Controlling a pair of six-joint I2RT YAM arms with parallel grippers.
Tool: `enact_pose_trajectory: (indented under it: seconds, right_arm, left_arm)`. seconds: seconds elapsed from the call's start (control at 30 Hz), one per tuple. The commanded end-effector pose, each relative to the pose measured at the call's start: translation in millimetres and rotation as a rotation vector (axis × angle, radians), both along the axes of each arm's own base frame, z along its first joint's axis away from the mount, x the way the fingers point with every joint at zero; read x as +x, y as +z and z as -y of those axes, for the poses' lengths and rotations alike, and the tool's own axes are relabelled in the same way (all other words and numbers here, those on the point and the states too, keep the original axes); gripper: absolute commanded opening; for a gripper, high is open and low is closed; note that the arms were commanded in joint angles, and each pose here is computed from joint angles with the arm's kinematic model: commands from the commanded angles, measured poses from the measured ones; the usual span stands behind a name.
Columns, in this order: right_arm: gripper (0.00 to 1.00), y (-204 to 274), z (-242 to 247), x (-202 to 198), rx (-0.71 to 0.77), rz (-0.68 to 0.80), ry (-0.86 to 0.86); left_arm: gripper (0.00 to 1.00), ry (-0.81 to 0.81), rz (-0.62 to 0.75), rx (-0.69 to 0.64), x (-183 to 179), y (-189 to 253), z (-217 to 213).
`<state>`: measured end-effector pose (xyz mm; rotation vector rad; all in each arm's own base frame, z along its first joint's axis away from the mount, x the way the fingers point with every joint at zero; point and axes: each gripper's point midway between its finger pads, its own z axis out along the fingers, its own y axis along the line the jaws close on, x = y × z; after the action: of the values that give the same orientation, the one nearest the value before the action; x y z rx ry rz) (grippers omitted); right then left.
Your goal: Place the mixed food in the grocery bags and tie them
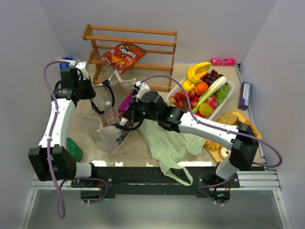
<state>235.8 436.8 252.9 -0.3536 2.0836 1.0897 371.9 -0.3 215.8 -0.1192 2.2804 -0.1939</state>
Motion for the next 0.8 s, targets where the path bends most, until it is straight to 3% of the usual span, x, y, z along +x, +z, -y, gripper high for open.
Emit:
enact_pose_trajectory:
  seconds: [0.0,0.17,0.33,0.53,0.6,0.63,0.77]
  right_arm:
    - [0.00,99.0,-31.1,10.8,0.272,0.144,0.034]
    - [0.00,103.8,-51.2,15.0,0.315,0.143,0.060]
    - [0.00,114.5,-81.1,28.2,0.321,0.163,0.091]
    - [0.00,87.4,-135.1,42.7,0.311,0.103,0.169]
    - [0.00,100.0,-147.1,42.8,0.351,0.105,0.196]
    - [0.00,80.8,-159.4,45.7,0.335,0.089,0.204]
    - [0.00,90.8,-184.3,52.6,0.380,0.137,0.229]
  left_arm:
    - [0.00,-0.002,0.174,0.017,14.8,47.6,-1.5]
    - [0.00,0.089,0.240,0.062,23.4,65.1,-20.4]
    - [0.00,0.307,0.220,0.174,29.6,76.7,-80.4]
    - [0.00,0.534,0.213,0.262,12.0,87.1,-149.9]
    - [0.00,0.584,0.207,0.271,6.2,87.5,-166.4]
    - [0.00,0.622,0.205,0.273,0.3,87.5,-180.1]
    - [0.00,0.679,0.184,0.266,-3.5,77.1,-204.2]
